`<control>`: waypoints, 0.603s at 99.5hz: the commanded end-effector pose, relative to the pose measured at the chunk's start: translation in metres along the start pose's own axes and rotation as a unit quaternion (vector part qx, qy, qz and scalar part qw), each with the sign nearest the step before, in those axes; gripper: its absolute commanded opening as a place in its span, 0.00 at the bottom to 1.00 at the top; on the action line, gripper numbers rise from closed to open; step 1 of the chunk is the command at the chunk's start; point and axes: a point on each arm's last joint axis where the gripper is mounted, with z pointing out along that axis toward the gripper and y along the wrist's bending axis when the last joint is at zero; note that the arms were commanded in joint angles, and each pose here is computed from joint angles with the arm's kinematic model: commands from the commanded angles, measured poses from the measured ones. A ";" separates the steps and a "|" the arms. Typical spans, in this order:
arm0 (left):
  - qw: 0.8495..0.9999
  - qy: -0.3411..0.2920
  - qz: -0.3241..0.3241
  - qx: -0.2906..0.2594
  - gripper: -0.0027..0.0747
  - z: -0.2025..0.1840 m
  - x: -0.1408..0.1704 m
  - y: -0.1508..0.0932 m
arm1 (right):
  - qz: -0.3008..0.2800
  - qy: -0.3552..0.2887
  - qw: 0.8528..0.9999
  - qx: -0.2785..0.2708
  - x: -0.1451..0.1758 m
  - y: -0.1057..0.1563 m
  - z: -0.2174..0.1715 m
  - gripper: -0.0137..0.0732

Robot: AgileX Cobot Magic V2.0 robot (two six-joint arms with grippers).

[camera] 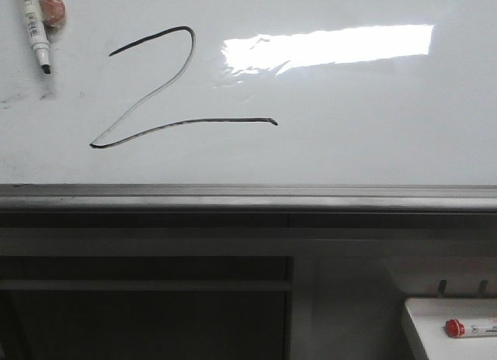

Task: Write number 2 on whiteboard

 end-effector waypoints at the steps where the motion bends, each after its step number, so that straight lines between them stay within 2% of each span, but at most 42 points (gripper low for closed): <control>1: 0.999 -0.035 -0.010 -0.004 0.01 -0.001 -0.003 0.001 | 0.004 -0.002 1.000 0.003 0.007 0.000 0.001 0.07; 60: 0.999 -0.035 -0.010 -0.004 0.01 -0.001 -0.003 0.001 | 0.004 -0.010 1.000 0.002 0.005 0.000 0.001 0.07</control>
